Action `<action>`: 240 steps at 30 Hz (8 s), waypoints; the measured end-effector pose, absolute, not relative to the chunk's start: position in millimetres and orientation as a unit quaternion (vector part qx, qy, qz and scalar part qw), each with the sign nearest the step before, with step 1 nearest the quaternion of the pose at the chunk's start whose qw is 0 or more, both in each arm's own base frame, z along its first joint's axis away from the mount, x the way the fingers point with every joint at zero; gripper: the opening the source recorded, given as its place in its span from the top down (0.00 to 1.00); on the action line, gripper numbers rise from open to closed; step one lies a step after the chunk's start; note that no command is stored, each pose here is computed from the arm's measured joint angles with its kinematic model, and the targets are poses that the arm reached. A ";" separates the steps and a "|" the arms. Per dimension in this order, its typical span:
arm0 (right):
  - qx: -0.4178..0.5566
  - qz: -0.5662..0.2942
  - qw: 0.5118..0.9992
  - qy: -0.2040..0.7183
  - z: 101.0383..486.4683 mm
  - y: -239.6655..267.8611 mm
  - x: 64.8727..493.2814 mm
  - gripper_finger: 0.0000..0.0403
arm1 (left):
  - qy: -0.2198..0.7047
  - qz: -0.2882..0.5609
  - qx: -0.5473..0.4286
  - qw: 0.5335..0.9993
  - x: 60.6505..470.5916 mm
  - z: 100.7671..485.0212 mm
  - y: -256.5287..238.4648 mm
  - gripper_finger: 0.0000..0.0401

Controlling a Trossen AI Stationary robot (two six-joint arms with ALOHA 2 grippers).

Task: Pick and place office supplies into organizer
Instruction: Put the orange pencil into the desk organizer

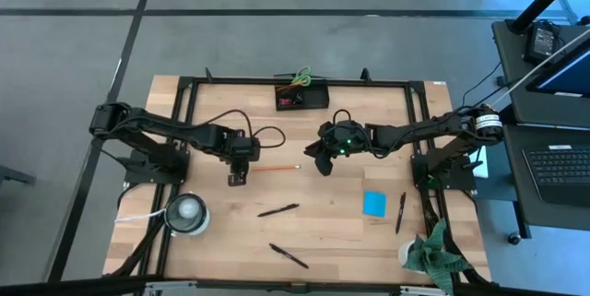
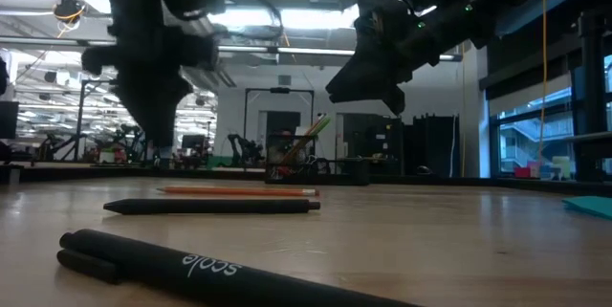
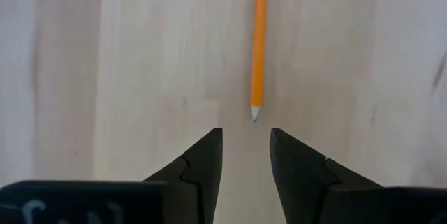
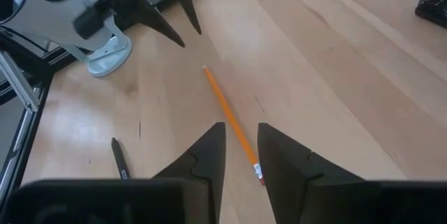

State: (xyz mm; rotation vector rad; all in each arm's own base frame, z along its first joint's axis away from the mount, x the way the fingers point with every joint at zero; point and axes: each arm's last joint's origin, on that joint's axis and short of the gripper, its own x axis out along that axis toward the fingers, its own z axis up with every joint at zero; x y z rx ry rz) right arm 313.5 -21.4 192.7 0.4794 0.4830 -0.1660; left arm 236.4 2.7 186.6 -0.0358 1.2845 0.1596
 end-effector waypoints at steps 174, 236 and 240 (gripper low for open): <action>0.039 -0.017 0.911 0.410 115.0 -4.1 353.7 0.94 | 0.591 0.081 -0.093 0.797 228.7 140.8 -6.1 0.79; -0.154 -0.177 0.738 0.633 330.0 -229.5 373.7 0.95 | 0.531 0.193 -0.075 0.822 235.3 150.6 4.4 0.74; -0.181 -0.156 0.737 0.632 330.4 -225.5 377.4 0.95 | 0.531 0.193 -0.074 0.822 235.2 150.6 4.4 0.74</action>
